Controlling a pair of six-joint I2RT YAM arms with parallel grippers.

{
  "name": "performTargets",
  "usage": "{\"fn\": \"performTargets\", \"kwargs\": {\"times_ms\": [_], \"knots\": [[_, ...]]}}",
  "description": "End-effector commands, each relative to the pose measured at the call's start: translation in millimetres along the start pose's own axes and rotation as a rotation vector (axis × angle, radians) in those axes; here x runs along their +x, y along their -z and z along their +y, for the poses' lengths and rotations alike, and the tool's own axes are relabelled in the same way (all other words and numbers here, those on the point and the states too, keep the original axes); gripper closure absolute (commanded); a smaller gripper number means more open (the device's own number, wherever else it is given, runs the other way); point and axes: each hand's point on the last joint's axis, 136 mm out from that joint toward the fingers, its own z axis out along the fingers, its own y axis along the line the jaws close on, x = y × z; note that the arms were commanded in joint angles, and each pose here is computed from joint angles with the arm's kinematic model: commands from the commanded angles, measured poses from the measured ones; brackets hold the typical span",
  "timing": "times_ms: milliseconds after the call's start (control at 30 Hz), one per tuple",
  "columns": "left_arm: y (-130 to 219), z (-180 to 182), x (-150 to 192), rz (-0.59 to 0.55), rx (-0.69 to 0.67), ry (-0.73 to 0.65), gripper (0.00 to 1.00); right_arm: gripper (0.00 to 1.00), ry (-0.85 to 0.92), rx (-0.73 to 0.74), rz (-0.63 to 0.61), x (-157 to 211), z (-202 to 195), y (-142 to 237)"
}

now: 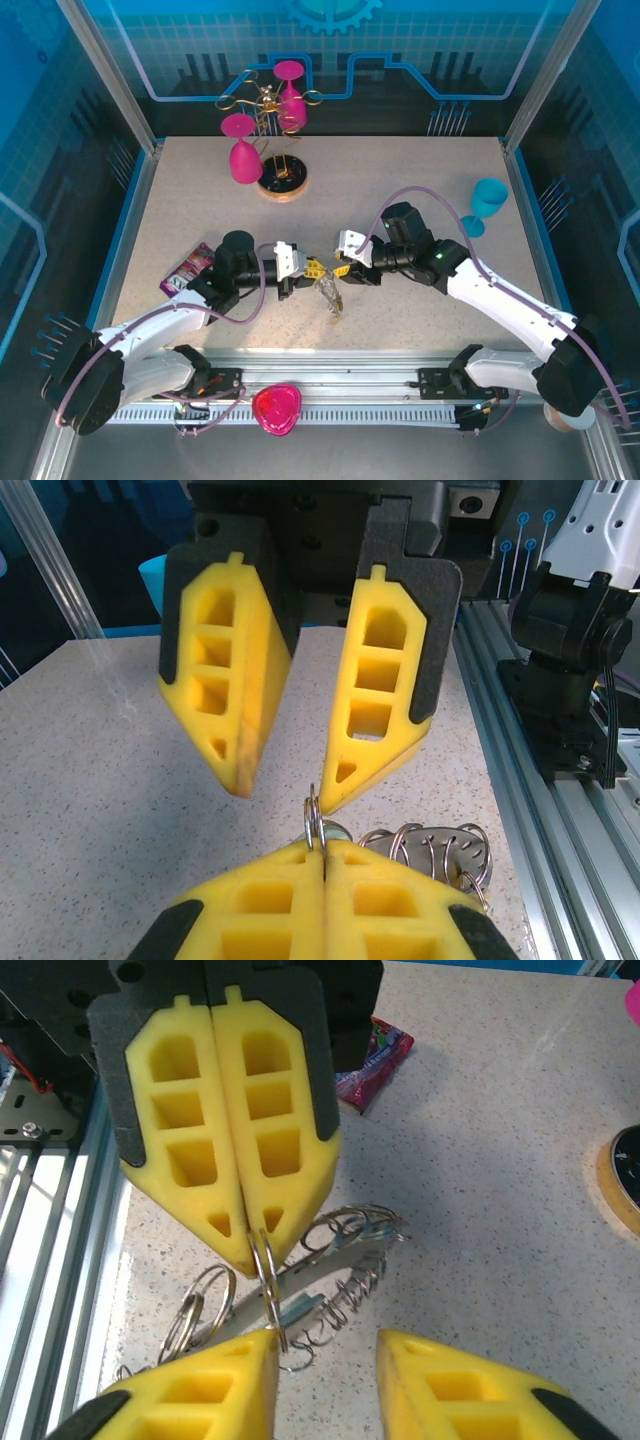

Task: Put the keys on the keyring

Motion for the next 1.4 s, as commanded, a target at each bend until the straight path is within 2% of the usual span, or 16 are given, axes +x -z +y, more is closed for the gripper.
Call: {"fn": "performTargets", "kwargs": {"times_ms": [0, 133, 267, 500, 867, 900, 967, 1033, 1133, 1367], "knots": [[3, -7, -20, -0.068, 0.033, -0.052, 1.00, 0.75, 0.021, -0.041, -0.032, -10, 7, -2], [3, -7, -21, -0.069, 0.028, -0.053, 1.00, 0.85, 0.026, -0.059, -0.033, -10, 11, -1], [4, -5, -22, -0.074, 0.015, -0.053, 1.00, 1.00, 0.029, -0.069, -0.029, -9, 14, 1], [4, -1, -32, -0.116, -0.005, -0.046, 1.00, 1.00, 0.009, -0.034, 0.017, 7, 11, -6], [4, 6, -30, -0.120, -0.045, -0.035, 1.00, 1.00, 0.088, 0.035, 0.037, 13, 14, -11], [3, 6, -28, -0.116, -0.046, -0.032, 1.00, 1.00, 0.090, 0.047, 0.027, 11, 13, -10], [2, 7, -27, -0.111, -0.045, -0.031, 1.00, 0.84, 0.082, 0.076, -0.007, 6, 10, -6], [2, 6, -25, -0.107, -0.042, -0.029, 1.00, 0.75, 0.065, 0.089, -0.048, 1, 7, 0], [2, 5, -25, -0.108, -0.033, -0.028, 1.00, 0.72, 0.036, 0.087, -0.087, -4, 4, 4], [1, 4, -25, -0.112, -0.021, -0.029, 1.00, 0.72, 0.007, 0.045, -0.146, -14, 6, 2]]}}
